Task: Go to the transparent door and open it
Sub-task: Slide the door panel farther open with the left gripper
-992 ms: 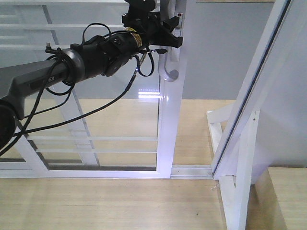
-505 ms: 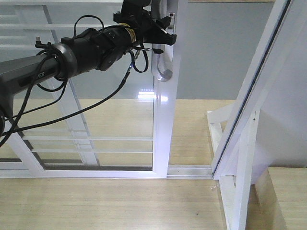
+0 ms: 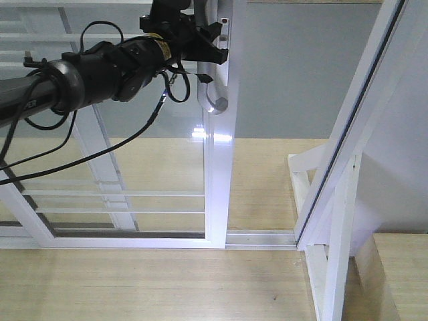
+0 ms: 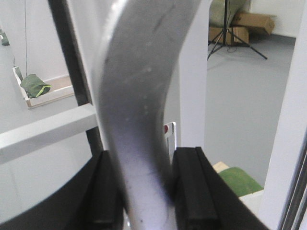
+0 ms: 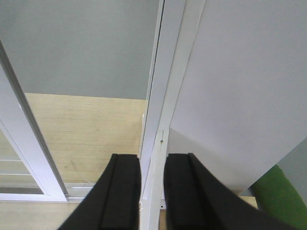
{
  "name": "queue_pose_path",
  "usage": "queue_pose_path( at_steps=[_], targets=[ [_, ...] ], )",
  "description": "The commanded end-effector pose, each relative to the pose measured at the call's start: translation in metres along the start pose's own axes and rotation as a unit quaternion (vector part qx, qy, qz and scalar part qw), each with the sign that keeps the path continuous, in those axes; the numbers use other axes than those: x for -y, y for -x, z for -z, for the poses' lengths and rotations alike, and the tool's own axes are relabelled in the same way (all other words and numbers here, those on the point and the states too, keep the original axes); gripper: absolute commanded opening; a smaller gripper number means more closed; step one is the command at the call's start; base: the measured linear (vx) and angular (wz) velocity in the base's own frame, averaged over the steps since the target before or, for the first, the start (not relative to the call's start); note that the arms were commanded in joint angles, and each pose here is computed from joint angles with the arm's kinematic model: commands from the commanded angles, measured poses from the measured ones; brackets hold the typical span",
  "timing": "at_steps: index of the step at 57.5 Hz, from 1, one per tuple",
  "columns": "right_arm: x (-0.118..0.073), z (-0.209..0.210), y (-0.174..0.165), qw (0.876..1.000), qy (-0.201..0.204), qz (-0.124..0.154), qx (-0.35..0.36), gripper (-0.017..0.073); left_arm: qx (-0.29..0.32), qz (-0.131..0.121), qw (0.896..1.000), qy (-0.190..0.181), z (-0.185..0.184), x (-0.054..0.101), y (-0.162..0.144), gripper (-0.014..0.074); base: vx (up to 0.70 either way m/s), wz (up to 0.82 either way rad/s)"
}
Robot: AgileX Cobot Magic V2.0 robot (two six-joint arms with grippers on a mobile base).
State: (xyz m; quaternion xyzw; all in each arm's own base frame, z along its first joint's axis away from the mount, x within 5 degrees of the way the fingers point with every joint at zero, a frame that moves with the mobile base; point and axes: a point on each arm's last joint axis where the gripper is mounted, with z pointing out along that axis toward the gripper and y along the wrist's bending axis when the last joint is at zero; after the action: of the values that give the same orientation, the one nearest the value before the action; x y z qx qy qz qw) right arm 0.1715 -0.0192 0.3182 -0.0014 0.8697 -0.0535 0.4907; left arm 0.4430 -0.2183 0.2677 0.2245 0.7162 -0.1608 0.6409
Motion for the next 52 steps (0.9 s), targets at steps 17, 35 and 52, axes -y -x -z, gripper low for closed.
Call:
queue_pose_path(
  at_steps=[17,35,52],
  targets=[
    [0.003,0.005,0.016,0.998,-0.010,0.003,0.055,0.0253,0.069,0.027,0.996,0.046,0.041,-0.045,0.040,0.0292,0.00,0.00],
    [0.003,0.005,0.015,0.999,-0.010,0.003,0.052,0.0253,0.035,0.007,0.993,0.109,0.066,-0.085,0.053,0.0293,0.00,0.01],
    [0.003,0.005,0.016,0.998,-0.010,0.003,0.056,0.0253,0.032,-0.001,0.990,0.134,0.097,-0.099,0.055,0.0293,0.00,0.00]
  ],
)
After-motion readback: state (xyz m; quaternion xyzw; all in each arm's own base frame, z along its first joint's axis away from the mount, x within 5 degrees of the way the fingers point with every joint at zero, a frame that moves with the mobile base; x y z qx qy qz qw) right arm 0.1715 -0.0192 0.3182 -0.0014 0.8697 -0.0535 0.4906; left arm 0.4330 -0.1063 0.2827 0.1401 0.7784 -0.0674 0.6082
